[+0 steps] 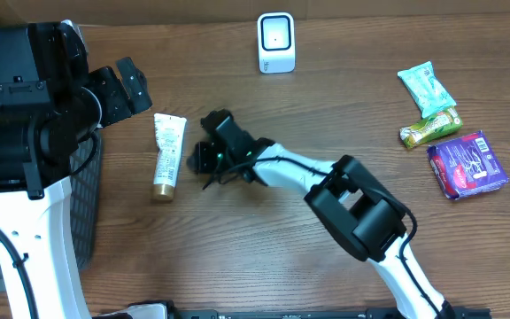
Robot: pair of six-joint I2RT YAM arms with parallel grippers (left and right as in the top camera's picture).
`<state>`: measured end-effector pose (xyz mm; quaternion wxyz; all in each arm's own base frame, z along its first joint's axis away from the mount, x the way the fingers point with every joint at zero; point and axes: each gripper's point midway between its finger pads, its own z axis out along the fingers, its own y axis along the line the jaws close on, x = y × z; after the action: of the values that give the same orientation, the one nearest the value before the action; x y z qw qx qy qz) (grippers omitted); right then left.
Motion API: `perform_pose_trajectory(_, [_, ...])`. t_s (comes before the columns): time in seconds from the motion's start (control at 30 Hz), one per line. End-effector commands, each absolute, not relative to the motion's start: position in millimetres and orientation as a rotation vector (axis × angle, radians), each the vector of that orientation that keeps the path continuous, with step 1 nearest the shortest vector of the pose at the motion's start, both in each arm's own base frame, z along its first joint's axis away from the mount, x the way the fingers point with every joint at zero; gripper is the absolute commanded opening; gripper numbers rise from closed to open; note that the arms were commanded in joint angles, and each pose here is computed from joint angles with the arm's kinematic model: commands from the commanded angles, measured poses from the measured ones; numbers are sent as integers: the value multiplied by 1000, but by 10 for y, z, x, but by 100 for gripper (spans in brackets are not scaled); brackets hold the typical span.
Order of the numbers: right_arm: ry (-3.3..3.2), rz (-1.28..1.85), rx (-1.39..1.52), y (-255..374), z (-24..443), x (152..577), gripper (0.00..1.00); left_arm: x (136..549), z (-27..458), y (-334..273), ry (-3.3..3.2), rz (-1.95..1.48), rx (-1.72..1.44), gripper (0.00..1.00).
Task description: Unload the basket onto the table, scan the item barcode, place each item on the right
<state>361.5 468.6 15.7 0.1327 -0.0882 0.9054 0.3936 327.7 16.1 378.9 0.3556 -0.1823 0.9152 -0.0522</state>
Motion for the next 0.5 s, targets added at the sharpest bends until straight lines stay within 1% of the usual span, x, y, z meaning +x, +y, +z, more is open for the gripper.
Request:
perform_pose_trajectory(0.0, [2444,1186,-522,4787,754,3625,47,3289,3826,189,2352,-121,-468,100])
perform_pose_trajectory(0.13, [2344,1181,-652,4925,967,3555,57,3289,3827,189,2352,-121,-468,100])
perform_pose_trajectory(0.23, [2285,1096,-759,5028,945,3451,66,3289,3826,189,2352,-121,-468,100])
perform_pose_trajectory(0.33, [2225,1023,-880,5142,917,3293,72,3289,3827,189,2352,-121,-468,100])
perform_pose_trajectory(0.47, [2126,1007,-977,5356,1032,3102,76,3289,3827,189,2352,-121,-467,100])
